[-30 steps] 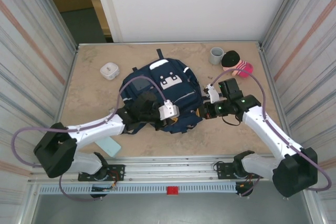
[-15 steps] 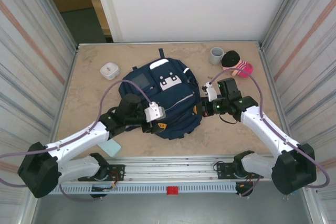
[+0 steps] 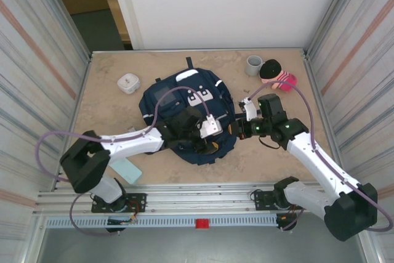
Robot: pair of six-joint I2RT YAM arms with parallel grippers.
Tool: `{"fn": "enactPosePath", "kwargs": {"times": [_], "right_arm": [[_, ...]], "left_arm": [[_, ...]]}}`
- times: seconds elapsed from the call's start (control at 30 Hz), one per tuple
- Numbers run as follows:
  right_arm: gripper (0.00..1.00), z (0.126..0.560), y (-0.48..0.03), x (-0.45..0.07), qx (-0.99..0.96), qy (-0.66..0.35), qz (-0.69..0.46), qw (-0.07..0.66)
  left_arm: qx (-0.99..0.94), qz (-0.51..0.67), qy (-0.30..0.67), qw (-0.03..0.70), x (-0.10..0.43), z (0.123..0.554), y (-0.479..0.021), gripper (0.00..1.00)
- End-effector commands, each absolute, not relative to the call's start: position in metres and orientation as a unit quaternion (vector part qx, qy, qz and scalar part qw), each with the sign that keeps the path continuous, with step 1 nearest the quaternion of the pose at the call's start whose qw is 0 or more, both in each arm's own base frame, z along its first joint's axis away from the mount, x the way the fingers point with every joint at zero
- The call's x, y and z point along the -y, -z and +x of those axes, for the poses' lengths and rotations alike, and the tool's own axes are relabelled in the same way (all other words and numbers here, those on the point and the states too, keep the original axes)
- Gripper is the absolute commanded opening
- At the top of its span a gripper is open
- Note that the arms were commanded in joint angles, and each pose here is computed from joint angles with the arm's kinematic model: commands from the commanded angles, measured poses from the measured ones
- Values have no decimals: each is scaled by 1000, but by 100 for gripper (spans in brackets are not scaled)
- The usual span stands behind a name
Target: Pack the student bag
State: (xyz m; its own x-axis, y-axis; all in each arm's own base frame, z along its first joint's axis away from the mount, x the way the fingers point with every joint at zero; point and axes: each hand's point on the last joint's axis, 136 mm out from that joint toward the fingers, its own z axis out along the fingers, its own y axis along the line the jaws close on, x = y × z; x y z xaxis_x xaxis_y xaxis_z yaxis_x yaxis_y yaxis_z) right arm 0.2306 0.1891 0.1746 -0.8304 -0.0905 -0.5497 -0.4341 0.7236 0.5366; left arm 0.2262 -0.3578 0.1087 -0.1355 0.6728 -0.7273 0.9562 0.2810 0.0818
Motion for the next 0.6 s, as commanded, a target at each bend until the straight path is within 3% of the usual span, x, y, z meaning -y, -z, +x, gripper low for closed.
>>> {"fn": "enactPosePath", "kwargs": {"times": [0.0,0.13,0.2,0.27,0.37,0.57], "right_arm": [[22,228,-151,-176,-915,-338,-82,206],[36,229,-148,-179,-913,-347,-75,200],[38,230,-148,-181,-911,-351,-74,201],[41,231,-148,-182,-911,-356,-74,198],[47,229,-152,-184,-907,-363,-77,197],[52,226,-163,-198,-892,-392,-95,206]], "left_arm": [[-739,560,204,313,357,222,-101,80],[-747,567,195,288,350,218,-85,76],[-754,566,182,280,348,220,-77,57],[-760,559,173,285,347,225,-79,27],[-753,543,186,322,351,230,-103,2],[-713,461,309,429,350,235,-186,0]]}}
